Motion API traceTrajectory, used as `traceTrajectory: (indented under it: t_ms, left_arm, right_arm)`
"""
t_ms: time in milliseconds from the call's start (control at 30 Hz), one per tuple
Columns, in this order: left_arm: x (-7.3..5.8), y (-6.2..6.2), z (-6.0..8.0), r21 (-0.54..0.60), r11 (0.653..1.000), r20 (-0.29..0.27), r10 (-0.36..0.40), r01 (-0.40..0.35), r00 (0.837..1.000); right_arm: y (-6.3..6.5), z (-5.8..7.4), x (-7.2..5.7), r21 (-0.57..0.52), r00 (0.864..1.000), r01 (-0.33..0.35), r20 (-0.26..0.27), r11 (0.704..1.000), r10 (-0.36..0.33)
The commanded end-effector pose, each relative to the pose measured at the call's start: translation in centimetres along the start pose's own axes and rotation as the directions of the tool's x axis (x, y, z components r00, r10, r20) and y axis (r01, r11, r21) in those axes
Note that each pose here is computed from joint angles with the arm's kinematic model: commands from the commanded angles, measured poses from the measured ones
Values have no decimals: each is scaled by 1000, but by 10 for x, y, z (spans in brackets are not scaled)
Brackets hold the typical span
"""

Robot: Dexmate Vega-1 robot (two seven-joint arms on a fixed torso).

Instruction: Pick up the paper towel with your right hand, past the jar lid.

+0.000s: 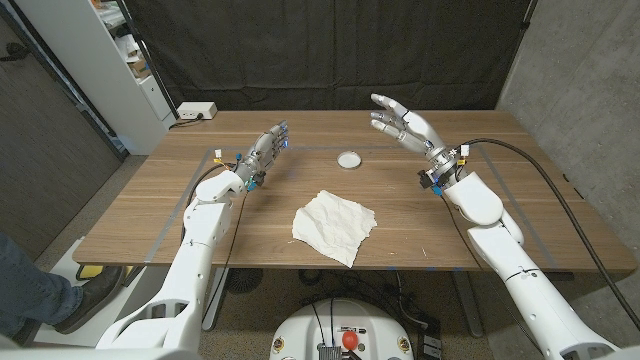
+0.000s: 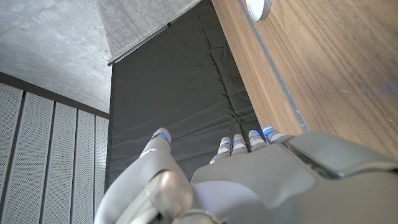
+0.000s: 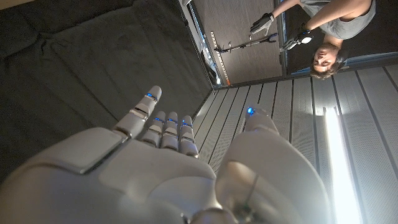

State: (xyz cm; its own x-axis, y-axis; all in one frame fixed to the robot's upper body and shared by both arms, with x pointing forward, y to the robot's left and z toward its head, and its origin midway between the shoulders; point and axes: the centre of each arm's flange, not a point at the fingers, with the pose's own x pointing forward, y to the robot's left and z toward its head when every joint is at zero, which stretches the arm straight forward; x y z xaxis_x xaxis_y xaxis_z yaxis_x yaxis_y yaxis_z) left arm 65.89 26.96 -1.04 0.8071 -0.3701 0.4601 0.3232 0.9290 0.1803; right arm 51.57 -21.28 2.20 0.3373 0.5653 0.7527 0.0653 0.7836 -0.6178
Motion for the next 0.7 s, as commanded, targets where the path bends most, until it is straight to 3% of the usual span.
traceTrajectory:
  t_ms: [33,700]
  left_arm:
    - [-1,-1,-1,3,1000,-4,-6,6,1000]
    - [-8,-1,-1,4,1000,-7,0,0,1000]
  right_arm:
    - [8,8,-1,-53,999,-38,11,998,38]
    - [15,14,-2,-136,997,-73,21,988,77]
